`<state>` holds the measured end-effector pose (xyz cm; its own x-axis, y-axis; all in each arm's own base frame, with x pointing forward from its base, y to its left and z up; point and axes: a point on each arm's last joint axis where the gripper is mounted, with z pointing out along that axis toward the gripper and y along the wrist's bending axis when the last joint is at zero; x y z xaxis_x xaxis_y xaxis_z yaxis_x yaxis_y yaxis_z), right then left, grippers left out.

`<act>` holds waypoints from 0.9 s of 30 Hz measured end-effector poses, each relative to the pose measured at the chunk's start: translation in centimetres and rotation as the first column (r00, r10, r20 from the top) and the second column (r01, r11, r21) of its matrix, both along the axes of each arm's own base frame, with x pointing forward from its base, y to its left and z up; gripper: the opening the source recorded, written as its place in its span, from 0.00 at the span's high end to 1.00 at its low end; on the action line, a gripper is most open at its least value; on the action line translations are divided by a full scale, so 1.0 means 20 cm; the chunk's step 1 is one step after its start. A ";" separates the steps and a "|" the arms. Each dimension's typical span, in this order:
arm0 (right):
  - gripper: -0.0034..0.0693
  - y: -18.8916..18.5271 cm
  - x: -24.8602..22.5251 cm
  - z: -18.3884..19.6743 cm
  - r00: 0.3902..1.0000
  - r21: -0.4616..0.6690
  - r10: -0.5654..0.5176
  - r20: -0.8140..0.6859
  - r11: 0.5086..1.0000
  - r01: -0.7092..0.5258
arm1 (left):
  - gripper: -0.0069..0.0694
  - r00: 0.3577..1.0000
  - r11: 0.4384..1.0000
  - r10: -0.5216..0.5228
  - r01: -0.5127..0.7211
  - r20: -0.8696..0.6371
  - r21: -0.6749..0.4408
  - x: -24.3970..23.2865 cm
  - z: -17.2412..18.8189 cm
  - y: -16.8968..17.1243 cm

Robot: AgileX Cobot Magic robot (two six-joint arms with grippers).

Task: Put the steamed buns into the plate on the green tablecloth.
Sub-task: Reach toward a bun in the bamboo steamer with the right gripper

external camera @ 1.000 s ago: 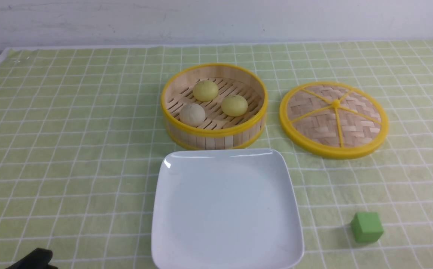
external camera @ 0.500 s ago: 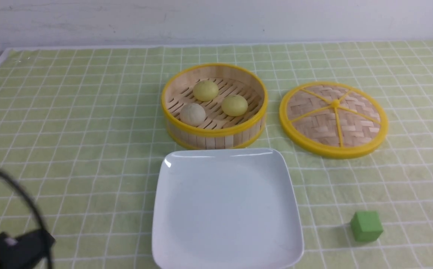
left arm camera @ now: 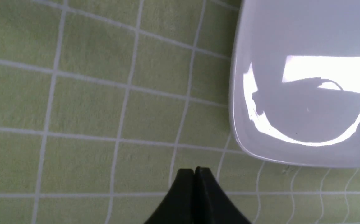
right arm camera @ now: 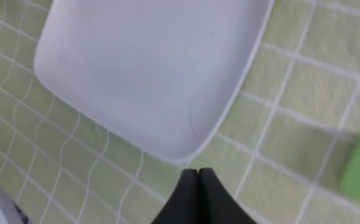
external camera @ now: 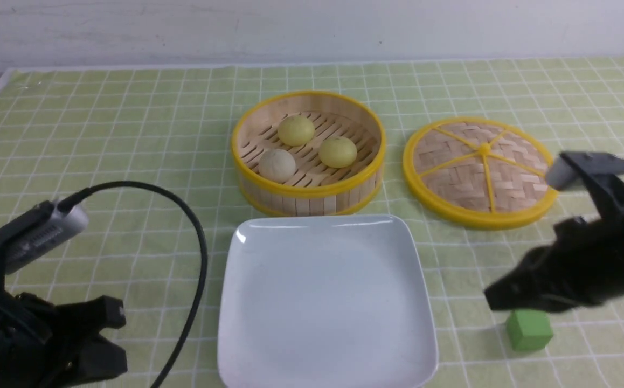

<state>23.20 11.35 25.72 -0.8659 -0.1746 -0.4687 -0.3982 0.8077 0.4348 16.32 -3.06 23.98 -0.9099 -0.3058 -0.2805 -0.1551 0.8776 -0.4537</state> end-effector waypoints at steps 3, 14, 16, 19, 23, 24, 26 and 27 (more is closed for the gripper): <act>0.95 0.10 0.16 0.02 0.998 -0.020 0.033 0.060 0.999 -0.032 | 0.88 1.000 1.000 0.004 -0.004 0.015 0.004 0.01 0.00 0.00; 0.63 0.48 0.79 -0.02 0.970 -0.085 0.102 0.222 0.993 -0.085 | 0.70 0.999 1.000 0.010 -0.011 0.034 0.009 0.02 0.01 0.01; 0.57 0.51 0.87 -0.03 0.965 -0.091 0.102 0.241 0.992 -0.082 | 0.65 0.999 1.000 0.010 -0.011 0.035 0.010 0.02 0.01 0.01; 0.45 0.57 1.02 -0.10 0.955 -0.094 0.096 0.281 0.993 -0.072 | 0.58 0.999 1.000 0.011 -0.011 0.036 0.010 0.02 0.01 0.01; 0.41 0.60 1.14 -0.16 0.934 -0.127 0.098 0.344 0.990 -0.058 | 0.55 0.999 1.000 0.011 -0.011 0.035 0.010 0.02 0.01 0.01; 0.41 0.60 1.15 -0.17 0.933 -0.133 0.100 0.346 0.990 -0.057 | 0.55 0.999 1.000 0.011 -0.011 0.035 0.010 0.02 0.01 0.01; 0.41 0.60 1.18 -0.23 0.928 -0.158 0.105 0.359 0.986 -0.050 | 0.55 0.999 1.000 0.011 -0.012 0.034 0.010 0.02 0.00 0.01; 0.42 0.60 1.19 -0.26 0.929 -0.169 0.109 0.355 0.984 -0.051 | 0.55 0.999 1.000 0.011 -0.012 0.034 0.010 0.02 0.00 0.01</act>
<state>46.92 23.45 20.57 -0.6228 -0.3314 -0.7087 -0.5711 0.8117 0.1223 16.71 -2.94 24.07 -0.8963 -0.3130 -0.3141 -0.1499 0.8805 -0.4497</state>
